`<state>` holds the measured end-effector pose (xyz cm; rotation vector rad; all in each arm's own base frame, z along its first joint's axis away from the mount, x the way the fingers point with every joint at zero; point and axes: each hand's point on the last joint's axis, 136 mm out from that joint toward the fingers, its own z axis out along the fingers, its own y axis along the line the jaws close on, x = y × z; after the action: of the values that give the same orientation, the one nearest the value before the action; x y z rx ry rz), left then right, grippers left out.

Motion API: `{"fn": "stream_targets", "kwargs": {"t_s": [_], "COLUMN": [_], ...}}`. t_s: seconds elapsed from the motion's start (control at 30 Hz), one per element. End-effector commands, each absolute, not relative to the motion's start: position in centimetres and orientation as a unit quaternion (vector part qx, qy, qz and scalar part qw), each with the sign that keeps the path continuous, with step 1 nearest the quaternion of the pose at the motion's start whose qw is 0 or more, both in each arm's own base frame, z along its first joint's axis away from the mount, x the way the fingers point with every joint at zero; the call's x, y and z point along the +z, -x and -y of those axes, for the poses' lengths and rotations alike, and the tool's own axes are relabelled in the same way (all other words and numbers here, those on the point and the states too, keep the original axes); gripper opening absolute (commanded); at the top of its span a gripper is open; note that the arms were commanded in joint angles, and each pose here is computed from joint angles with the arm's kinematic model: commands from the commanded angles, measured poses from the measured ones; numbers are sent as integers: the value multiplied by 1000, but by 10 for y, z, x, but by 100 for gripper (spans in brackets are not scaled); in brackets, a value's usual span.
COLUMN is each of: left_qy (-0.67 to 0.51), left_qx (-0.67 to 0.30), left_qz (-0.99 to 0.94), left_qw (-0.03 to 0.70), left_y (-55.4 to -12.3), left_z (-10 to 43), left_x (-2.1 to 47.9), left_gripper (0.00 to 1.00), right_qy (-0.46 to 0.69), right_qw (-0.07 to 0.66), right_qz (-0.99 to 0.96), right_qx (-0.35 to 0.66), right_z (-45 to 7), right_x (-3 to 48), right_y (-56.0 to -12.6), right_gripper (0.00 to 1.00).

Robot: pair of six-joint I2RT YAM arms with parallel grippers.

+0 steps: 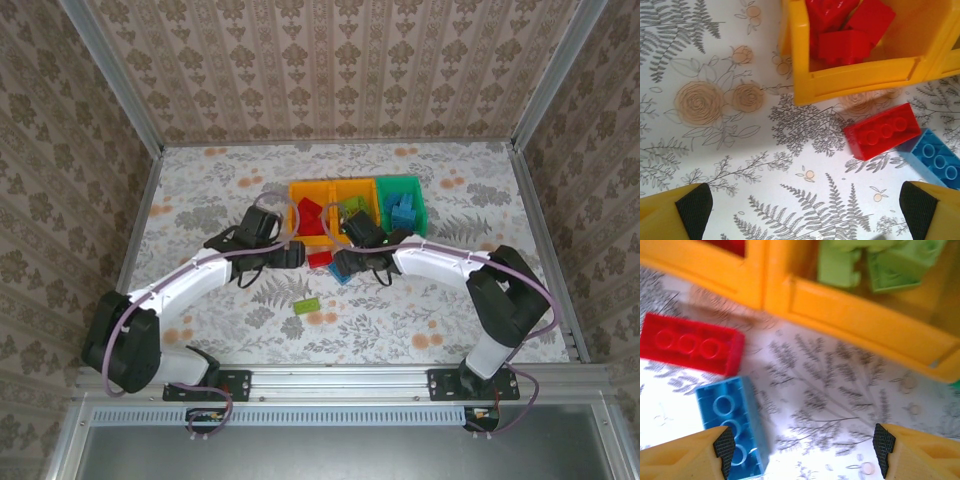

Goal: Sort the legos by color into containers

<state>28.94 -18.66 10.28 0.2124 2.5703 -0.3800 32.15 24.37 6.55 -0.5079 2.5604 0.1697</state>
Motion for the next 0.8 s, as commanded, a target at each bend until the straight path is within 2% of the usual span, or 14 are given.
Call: {"fn": "stream_targets", "kwargs": {"t_s": [0.0, 0.37, 0.47, 0.53, 0.63, 0.77], "left_qy": [-63, -60, -60, -59, -58, -59], "left_qx": [-133, -138, -137, -137, -137, -139], "left_qz": [-955, -957, -957, -957, -957, -957], "left_qw": [259, 248, 248, 248, 248, 246], "left_y": [-284, -281, -281, -281, -282, -283], "left_z": [174, 172, 171, 170, 170, 172], "left_x": [99, 92, 92, 92, 91, 90], "left_gripper": [100, 100, 100, 100, 100, 100], "right_qy": [223, 250, 249, 244, 240, 230], "right_qw": [244, 206, 204, 215, 234, 260], "right_qz": [-939, -945, -946, -945, -942, -937], "right_qx": [90, 35, 18, 21, 30, 35], "right_z": [-261, -266, -262, -262, -261, -256], "right_x": [51, 16, 12, 16, 26, 50], "right_y": [-306, -308, -310, -310, -309, -309], "right_gripper": [77, 76, 65, 51, 38, 33]}}
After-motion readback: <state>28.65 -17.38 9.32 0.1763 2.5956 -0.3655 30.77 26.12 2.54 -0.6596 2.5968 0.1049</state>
